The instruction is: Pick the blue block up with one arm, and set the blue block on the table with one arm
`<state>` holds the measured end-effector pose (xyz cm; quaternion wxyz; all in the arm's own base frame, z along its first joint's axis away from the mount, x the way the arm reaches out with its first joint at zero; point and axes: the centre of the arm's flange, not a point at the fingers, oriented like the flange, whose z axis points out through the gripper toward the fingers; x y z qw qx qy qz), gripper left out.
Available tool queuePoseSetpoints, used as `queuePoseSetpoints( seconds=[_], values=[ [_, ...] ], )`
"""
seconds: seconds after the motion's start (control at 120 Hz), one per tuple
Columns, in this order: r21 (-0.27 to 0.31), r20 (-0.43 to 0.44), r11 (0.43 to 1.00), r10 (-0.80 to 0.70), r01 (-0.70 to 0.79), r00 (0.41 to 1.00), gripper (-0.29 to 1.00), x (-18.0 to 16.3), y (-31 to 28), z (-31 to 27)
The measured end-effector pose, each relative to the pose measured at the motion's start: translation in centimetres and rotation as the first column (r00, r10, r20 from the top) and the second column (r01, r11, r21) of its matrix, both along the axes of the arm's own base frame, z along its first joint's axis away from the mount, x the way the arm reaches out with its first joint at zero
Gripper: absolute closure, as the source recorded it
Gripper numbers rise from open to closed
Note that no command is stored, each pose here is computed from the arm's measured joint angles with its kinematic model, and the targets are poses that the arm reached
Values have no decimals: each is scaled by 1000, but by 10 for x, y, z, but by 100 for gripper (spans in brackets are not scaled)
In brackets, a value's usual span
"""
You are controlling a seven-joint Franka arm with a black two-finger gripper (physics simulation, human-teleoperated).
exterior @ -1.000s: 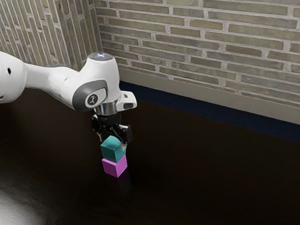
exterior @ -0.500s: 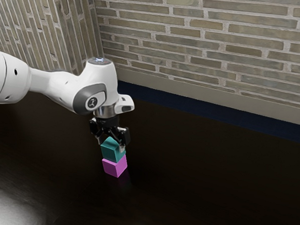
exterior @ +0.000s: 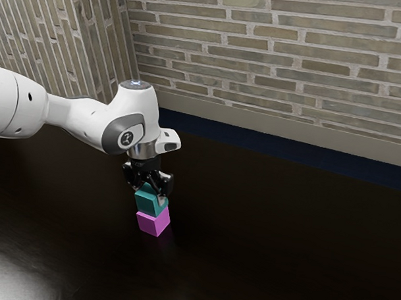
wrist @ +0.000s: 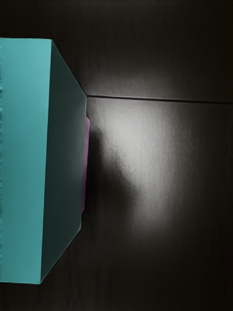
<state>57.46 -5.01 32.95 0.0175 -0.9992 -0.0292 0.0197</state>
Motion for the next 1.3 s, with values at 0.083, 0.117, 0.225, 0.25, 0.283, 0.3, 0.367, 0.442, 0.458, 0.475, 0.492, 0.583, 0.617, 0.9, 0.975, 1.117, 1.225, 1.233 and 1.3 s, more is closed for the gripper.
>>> queuePoseSetpoints(
  seconds=[0.083, 0.117, 0.225, 0.25, 0.283, 0.3, 0.367, 0.442, 0.458, 0.475, 0.492, 0.583, 0.617, 0.9, 0.975, 1.117, 1.225, 1.233, 1.3],
  values=[
    [1, 1, 1000, 1, -1, 1000, 29, 0, 0, 0],
    [2, 5, 1000, 2, -2, 1000, 30, 1, 1, 3],
    [6, 32, 1000, -3, 3, 999, 32, 12, -3, 26],
    [7, 30, 1000, -4, 4, 1000, 32, 13, -4, 28],
    [7, 27, 1000, -9, 9, 1000, 32, 13, -7, 29],
    [5, 26, 1000, -14, 13, 1000, 33, 15, -10, 29],
    [-11, 27, 999, -52, 53, 998, 33, 23, -37, 29],
    [-41, 27, 993, -113, 114, 993, 33, 31, -82, 23],
    [-47, 28, 991, -124, 125, 992, 33, 31, -91, 22],
    [-52, 28, 990, -132, 134, 991, 33, 30, -98, 21],
    [-56, 28, 989, -139, 140, 990, 33, 30, -104, 20],
    [-70, 7, 986, -148, 149, 989, 32, 28, -118, 2],
    [-77, -8, 986, -147, 146, 989, 33, 28, -121, -12],
    [-102, -18, 988, -122, 120, 992, 23, 30, -128, -40],
    [-106, -14, 988, -115, 113, 993, 16, 30, -129, -40],
    [-105, 24, 990, -95, 97, 995, 8, 43, -125, -13],
    [-93, 65, 992, -79, 85, 995, 5, 59, -118, 43],
    [-92, 68, 992, -79, 85, 995, 5, 58, -118, 48],
    [-96, 84, 994, -40, 48, 996, 4, 52, -105, 93]
  ],
)
